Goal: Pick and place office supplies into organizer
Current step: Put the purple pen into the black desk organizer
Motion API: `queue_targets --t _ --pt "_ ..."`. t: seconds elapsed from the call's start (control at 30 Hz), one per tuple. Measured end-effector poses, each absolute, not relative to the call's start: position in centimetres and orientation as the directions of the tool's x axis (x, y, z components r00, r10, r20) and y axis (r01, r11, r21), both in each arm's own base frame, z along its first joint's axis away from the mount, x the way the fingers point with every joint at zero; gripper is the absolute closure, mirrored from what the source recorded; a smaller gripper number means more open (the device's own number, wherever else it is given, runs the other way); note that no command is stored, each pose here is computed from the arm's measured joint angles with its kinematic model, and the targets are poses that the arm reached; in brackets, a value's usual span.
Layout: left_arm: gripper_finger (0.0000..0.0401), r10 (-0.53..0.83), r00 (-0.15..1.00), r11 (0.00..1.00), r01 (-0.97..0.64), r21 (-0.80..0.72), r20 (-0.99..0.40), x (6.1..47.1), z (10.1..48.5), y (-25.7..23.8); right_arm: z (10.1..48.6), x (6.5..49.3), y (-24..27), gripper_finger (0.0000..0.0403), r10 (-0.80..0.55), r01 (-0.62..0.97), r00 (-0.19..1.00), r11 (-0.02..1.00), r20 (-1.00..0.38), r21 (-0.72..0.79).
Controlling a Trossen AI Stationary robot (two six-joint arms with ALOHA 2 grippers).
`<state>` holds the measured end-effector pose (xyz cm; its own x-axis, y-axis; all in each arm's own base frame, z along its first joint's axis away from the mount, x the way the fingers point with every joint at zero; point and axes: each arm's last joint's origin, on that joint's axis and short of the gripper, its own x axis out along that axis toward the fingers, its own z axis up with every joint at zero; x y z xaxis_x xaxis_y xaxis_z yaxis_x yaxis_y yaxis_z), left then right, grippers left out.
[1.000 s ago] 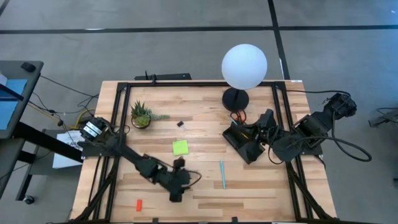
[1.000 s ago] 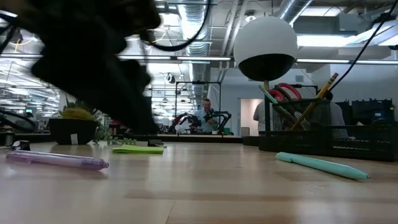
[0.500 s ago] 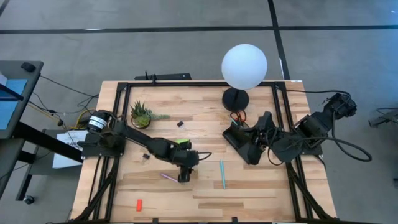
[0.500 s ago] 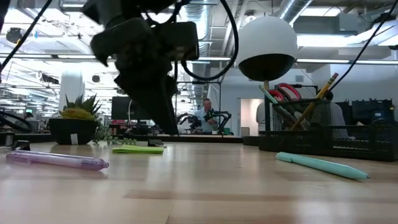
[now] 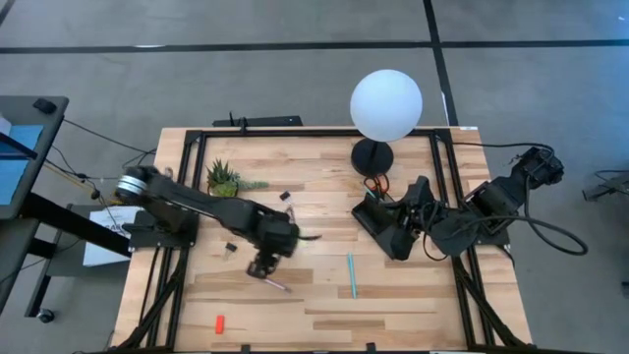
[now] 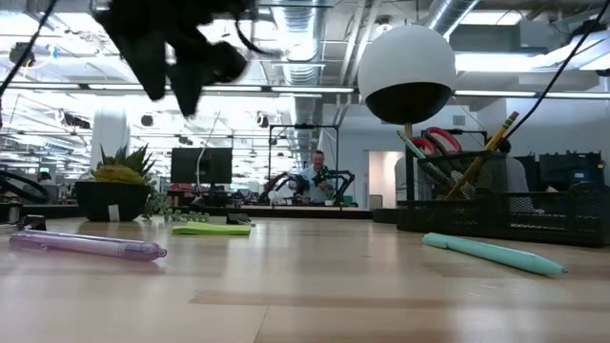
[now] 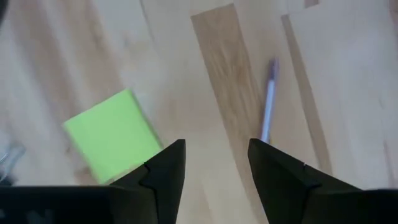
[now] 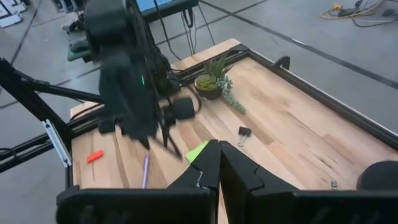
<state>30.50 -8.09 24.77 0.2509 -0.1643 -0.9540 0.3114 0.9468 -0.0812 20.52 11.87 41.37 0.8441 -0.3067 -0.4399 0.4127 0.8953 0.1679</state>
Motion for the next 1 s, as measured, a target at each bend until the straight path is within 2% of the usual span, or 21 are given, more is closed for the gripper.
queue_targets --t 0.1,0.2,0.33,0.47,0.53,0.63,0.87,1.0 --pt "0.023 -0.136 0.334 0.964 0.261 -0.047 -0.933 27.1 26.3 -6.8 41.4 20.5 11.9 0.0403 -0.306 0.412 0.846 0.895 -0.437 0.172" --pt "0.023 -0.144 0.453 0.984 0.159 -0.079 -0.88 23.6 26.1 -5.8 41.4 20.5 11.9 0.0403 -0.308 0.414 0.846 0.894 -0.436 0.171" --pt "0.023 -0.269 0.693 0.962 0.159 -0.222 -0.669 20.8 24.1 -5.9 41.4 20.6 11.8 0.0403 -0.316 0.42 0.844 0.892 -0.433 0.169" --pt "0.023 -0.214 0.827 0.965 0.095 -0.246 -0.52 18.8 21.2 -5.7 40.9 21.4 11.7 0.0403 -0.341 0.443 0.829 0.884 -0.443 0.149" --pt "0.023 -0.156 0.838 0.965 0.015 -0.263 -0.523 17.8 19.7 -5.5 40.6 22.0 11.7 0.0403 -0.36 0.461 0.818 0.877 -0.449 0.137" --pt "0.023 -0.145 0.814 0.955 -0.034 -0.295 -0.563 16.8 17.8 -5.3 39.7 23.3 11.6 0.0403 -0.391 0.488 0.791 0.867 -0.47 0.102" --pt "0.023 -0.206 0.788 0.974 0.109 -0.197 -0.58 16.4 16.9 -6.0 37.5 25.7 12.3 0.0403 -0.429 0.513 0.746 0.858 -0.51 0.028" --pt "0.023 -0.186 0.77 0.978 0.083 -0.194 -0.61 16.4 16.4 -6.1 37.2 26.1 12.5 0.0403 -0.428 0.512 0.747 0.859 -0.508 0.03"
